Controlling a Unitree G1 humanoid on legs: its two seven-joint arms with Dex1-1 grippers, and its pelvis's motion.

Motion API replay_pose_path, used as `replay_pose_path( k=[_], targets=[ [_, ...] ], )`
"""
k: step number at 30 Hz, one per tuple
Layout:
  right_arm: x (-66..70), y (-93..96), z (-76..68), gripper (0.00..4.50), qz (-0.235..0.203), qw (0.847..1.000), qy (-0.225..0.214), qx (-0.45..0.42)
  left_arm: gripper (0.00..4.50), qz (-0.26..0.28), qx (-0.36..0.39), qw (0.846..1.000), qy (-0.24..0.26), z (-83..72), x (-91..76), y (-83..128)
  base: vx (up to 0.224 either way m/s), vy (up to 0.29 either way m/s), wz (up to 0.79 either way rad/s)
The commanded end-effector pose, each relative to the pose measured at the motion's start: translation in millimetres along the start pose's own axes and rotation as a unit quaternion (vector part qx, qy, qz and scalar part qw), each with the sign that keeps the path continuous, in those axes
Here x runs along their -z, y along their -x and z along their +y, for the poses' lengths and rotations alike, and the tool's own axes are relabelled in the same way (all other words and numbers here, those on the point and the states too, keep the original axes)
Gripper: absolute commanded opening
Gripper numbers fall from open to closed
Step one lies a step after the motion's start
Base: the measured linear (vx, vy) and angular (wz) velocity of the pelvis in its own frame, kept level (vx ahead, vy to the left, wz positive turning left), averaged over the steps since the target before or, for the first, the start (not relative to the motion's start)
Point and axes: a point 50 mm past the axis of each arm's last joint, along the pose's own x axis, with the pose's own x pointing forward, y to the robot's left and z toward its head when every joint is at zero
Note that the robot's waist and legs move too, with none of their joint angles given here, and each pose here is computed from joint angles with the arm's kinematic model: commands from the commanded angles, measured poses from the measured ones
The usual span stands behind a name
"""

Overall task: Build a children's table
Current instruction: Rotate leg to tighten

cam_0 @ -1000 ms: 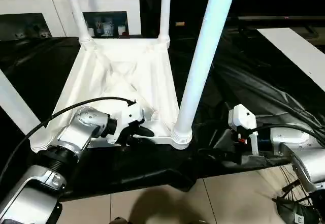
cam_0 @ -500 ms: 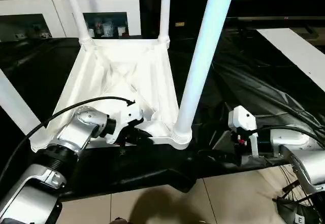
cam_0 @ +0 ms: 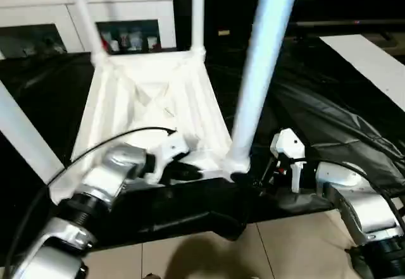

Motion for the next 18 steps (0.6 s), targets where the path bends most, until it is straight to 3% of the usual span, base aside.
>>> replay_pose_path(
  k=[1, 7, 12, 18],
  targets=[
    [0.1, -5.3, 1.1, 4.31, 0.004, 1.0, 0.008, -0.007, 0.08, -0.011, 0.009, 1.0, 0.017, -6.2, 2.3, -9, 0.0, 0.0, 0.0],
    [1.3, -6.2, -5.2, 4.31, 0.022, 0.999, 0.033, 0.011, 0.08, -0.015, 0.008, 1.0, 0.01, -5.2, -2.4, -11, 0.0, 0.0, 0.0],
    [3.7, 7.0, -18.2, 4.31, 0.037, 0.998, 0.032, 0.045, 0.08, -0.009, 0.007, 1.0, 0.005, -6.2, -2.2, -9, 0.0, 0.0, 0.0],
    [0.9, 1.9, -21.7, 4.31, 0.012, 0.999, 0.018, 0.039, 0.08, -0.01, 0.013, 1.0, 0.005, -8.6, -2.3, -9, 0.0, 0.0, 0.0]
  ],
)
